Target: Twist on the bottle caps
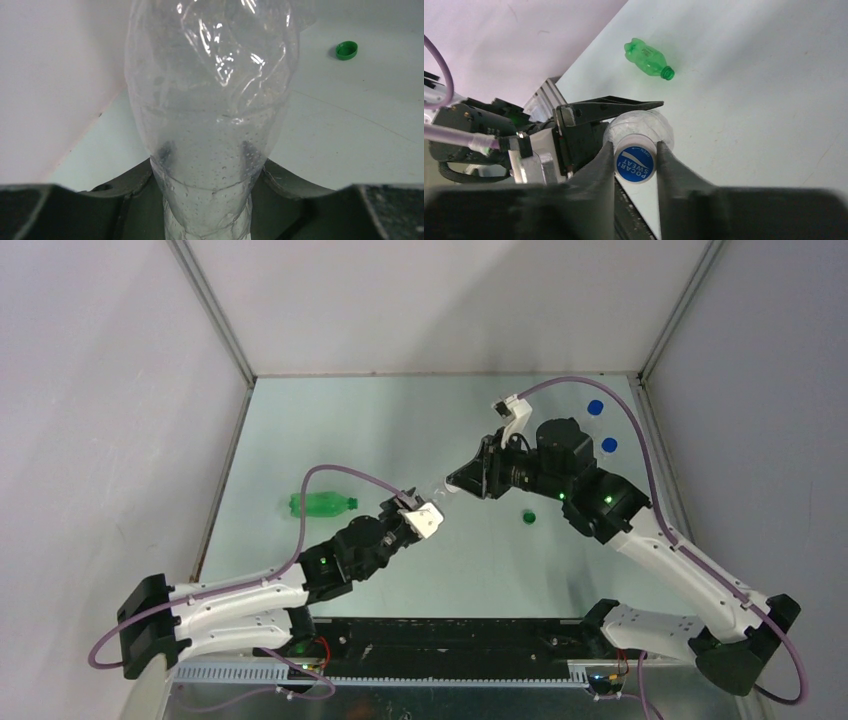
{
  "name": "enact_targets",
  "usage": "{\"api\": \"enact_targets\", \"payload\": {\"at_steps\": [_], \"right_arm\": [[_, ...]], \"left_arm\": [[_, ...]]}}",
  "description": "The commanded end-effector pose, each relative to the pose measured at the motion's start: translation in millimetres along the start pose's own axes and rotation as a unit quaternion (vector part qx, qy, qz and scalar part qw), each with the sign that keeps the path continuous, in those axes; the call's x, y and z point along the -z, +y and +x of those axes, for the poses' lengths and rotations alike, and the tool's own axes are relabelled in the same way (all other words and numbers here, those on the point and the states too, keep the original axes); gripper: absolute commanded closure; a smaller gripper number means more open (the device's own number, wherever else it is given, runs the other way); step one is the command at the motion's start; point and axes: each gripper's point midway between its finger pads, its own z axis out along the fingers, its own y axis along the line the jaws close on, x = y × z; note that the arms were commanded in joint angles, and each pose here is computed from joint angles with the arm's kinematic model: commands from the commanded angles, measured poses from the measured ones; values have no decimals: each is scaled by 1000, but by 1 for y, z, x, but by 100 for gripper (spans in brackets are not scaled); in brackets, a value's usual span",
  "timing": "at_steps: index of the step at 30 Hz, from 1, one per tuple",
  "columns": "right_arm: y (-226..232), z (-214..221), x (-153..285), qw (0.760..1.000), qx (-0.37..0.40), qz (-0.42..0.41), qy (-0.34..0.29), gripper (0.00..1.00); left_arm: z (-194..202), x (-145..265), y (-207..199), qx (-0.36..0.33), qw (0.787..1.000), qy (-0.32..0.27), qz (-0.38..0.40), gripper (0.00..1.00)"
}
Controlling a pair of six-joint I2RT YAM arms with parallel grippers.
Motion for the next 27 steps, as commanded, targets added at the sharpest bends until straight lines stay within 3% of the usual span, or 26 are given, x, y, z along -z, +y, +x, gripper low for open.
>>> {"api": "enact_targets", "payload": {"at_steps": [1, 3, 6, 9, 13, 14, 16, 27], "right_arm": [[4, -1, -8, 1000, 9, -12, 0, 86], [1, 1, -8, 1000, 18, -9, 3, 100], [-2, -1, -7, 1000, 27, -8, 3, 100], [-4, -7, -7, 999, 42, -7, 1, 100], [-17, -12, -6, 997, 68, 20, 8, 100], [-23, -17, -5, 997, 75, 30, 4, 100], [-34, -21, -2, 995, 81, 49, 4, 100], [-134, -19, 23, 963, 127, 234, 49, 100]], "left_arm": [[-31, -4, 13, 65, 996, -55, -19, 99], [-28, -6, 16, 82, 995, -50, -25, 96], [-24, -6, 19, 97, 994, -48, -31, 90], [-21, -6, 22, 101, 993, -47, -36, 76], [-17, -5, 25, 108, 992, -38, -45, 40], [-14, -5, 26, 110, 992, -33, -47, 15], [-9, -3, 29, 118, 991, -24, -56, 2], [40, 11, 48, 220, 967, 67, -111, 0]]}}
